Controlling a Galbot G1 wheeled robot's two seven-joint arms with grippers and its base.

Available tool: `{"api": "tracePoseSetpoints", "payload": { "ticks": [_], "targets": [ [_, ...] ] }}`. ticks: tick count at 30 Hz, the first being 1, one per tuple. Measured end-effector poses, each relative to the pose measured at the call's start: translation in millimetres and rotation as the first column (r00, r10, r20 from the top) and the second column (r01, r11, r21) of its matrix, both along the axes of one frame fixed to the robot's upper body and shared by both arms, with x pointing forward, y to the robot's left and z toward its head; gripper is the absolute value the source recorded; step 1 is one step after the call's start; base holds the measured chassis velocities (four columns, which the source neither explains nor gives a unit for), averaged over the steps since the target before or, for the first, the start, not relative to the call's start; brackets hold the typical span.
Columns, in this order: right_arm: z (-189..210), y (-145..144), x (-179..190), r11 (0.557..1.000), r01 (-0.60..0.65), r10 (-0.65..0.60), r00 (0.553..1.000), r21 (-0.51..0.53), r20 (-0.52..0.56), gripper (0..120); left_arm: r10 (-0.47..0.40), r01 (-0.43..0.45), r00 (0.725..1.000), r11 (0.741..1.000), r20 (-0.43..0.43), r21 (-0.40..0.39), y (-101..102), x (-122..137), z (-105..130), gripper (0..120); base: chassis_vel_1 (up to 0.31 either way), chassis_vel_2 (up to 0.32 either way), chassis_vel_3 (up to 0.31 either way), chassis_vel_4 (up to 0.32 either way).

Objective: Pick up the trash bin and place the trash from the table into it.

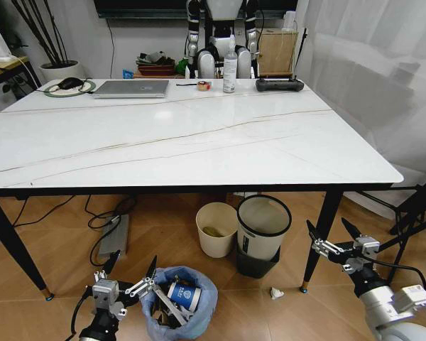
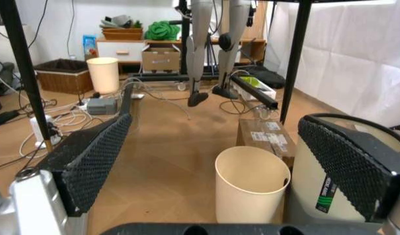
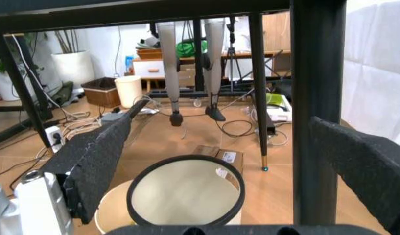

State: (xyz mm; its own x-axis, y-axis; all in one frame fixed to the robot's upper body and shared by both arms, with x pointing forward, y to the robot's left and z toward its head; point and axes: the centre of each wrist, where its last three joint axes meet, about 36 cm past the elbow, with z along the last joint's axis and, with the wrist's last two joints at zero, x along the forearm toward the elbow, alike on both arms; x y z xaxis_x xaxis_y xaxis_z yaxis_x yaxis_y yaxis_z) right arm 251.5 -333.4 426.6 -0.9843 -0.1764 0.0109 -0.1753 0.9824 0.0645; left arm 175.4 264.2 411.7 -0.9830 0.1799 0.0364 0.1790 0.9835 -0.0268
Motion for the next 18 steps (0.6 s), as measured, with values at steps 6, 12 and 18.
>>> {"api": "tracePoseSetpoints", "payload": {
  "ticks": [6,12,18],
  "targets": [
    [0.0,0.0,0.0,1.0,0.0,0.0,1.0,0.0,0.0,100,0.001,-0.001,1.0,1.0,-0.004,0.0,0.4,0.5,-1.9,100,0.0,0.0,0.0,0.0],
    [0.0,0.0,0.0,1.0,0.0,0.0,1.0,0.0,0.0,100,0.003,-0.003,1.0,1.0,-0.008,-0.001,0.7,0.7,-3.4,100,0.0,0.0,0.0,0.0],
    [0.0,0.0,0.0,1.0,0.0,0.0,1.0,0.0,0.0,100,0.004,-0.004,1.0,1.0,-0.011,-0.001,0.8,0.9,-4.4,100,0.0,0.0,0.0,0.0]
  ]
}}
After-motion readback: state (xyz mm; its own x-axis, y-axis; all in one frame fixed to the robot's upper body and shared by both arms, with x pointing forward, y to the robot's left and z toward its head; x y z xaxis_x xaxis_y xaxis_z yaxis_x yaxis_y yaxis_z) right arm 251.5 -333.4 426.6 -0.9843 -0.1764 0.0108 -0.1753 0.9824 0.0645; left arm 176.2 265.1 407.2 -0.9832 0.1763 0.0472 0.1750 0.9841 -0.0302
